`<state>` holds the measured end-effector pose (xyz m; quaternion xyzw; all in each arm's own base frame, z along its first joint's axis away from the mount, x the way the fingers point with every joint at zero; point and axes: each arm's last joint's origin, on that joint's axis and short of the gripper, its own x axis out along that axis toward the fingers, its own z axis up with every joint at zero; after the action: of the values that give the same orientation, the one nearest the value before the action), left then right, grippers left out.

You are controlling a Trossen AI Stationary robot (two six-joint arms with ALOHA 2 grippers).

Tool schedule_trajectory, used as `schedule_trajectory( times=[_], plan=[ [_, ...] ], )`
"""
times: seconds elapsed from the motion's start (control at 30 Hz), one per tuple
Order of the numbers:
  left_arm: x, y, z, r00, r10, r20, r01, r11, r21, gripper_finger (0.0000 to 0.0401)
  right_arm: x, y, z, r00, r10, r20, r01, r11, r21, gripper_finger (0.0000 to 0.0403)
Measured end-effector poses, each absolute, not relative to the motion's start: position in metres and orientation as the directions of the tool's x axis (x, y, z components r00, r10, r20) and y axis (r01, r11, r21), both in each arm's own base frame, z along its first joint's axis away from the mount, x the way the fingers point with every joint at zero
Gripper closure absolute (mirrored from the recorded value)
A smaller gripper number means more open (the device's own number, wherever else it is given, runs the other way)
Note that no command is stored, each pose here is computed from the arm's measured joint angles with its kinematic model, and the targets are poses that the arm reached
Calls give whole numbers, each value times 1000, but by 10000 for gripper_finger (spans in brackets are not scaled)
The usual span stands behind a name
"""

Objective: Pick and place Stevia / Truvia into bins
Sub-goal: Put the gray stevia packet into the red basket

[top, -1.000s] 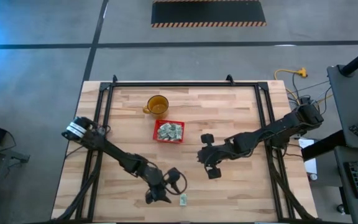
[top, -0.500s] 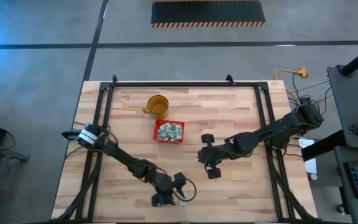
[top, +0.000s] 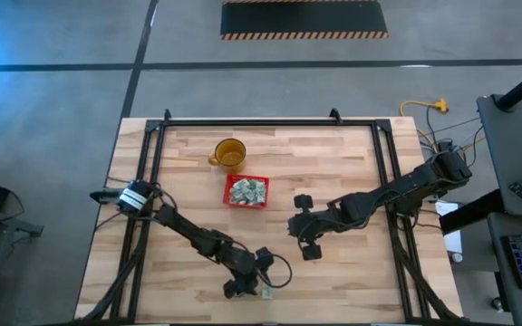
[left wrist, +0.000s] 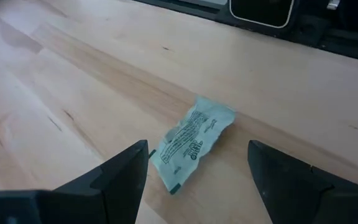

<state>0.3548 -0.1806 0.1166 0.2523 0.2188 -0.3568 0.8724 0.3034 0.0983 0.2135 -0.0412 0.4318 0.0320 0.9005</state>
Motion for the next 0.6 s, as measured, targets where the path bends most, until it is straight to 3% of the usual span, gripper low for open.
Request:
schedule_trajectory(
  times=[0.37,0.6],
  plan=[
    [369,-167,109,621,-549,-559,719,683,129,143,303,98,214,625,22,-780,-93,995,-47,344],
    [370,-164,109,622,-547,-561,710,696,108,153,303,98,213,625,22,-780,-93,995,-47,344]
  ],
)
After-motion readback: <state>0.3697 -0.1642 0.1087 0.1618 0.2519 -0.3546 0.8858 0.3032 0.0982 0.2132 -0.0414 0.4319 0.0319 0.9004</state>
